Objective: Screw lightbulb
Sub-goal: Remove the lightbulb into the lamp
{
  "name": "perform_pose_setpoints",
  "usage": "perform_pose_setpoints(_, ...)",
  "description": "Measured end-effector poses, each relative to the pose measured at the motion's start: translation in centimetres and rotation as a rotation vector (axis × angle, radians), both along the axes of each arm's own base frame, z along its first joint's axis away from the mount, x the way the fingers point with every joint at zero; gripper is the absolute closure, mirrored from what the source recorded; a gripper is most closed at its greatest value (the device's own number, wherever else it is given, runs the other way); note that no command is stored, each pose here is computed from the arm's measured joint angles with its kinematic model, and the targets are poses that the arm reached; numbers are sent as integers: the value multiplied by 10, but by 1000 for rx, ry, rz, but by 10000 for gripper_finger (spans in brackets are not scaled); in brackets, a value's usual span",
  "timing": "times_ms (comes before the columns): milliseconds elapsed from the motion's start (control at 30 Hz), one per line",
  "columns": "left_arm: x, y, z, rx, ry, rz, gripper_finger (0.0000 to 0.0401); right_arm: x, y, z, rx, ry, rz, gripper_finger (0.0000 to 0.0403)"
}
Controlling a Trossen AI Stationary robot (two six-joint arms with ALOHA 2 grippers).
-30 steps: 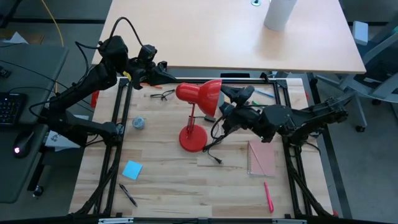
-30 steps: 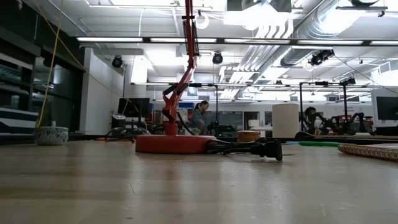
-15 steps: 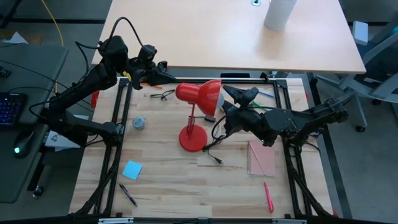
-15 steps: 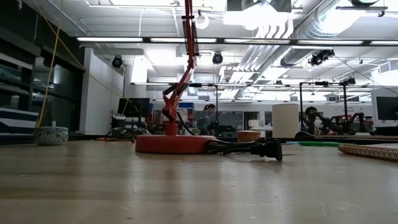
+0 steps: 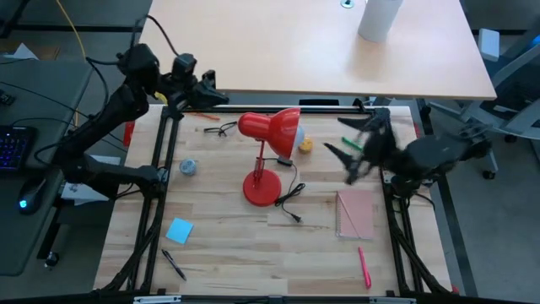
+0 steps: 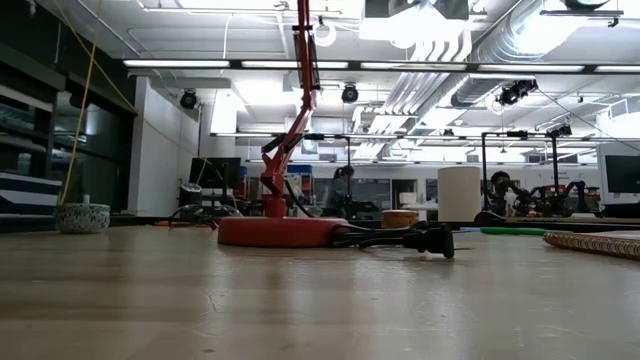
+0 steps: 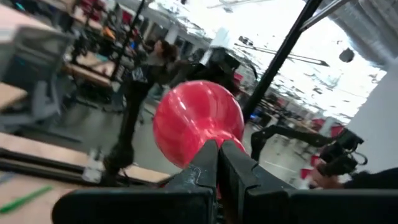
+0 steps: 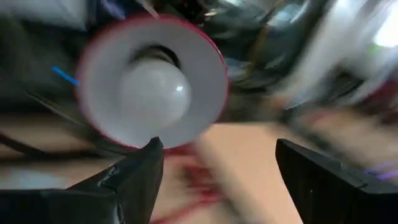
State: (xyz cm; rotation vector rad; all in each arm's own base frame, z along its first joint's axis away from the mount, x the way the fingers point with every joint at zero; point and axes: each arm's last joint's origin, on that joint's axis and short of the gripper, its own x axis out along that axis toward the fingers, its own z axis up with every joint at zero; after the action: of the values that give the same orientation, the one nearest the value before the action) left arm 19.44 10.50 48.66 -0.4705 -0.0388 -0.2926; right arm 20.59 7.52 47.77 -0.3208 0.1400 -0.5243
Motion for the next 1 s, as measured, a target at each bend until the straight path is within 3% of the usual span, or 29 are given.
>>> perform_pose_setpoints(100,-8,3,3,41,-20,36,401,-22,-17,0,403,-129,94,103)
perform_pose_setpoints(267,-13,7,4,63,-29,67,401,-23,-28,5,791,-401,-9,103)
perform_pose_setpoints(433,-13,7,4,102,-36,71,401,3,-25,-8,858,-417,-72,103)
perform_pose_setpoints(600,-13,5,3,213,-56,81,401,26,-25,-11,1173,-544,-2,103)
perform_pose_setpoints(700,-16,4,3,302,-72,96,401,35,-22,-8,1305,-604,62,103)
perform_pose_setpoints(833,-19,0,-1,382,-42,130,401,39,-18,-3,1343,-641,136,103)
perform_pose_setpoints(1000,-23,-14,-7,494,13,154,401,41,-16,-2,1417,-673,143,103)
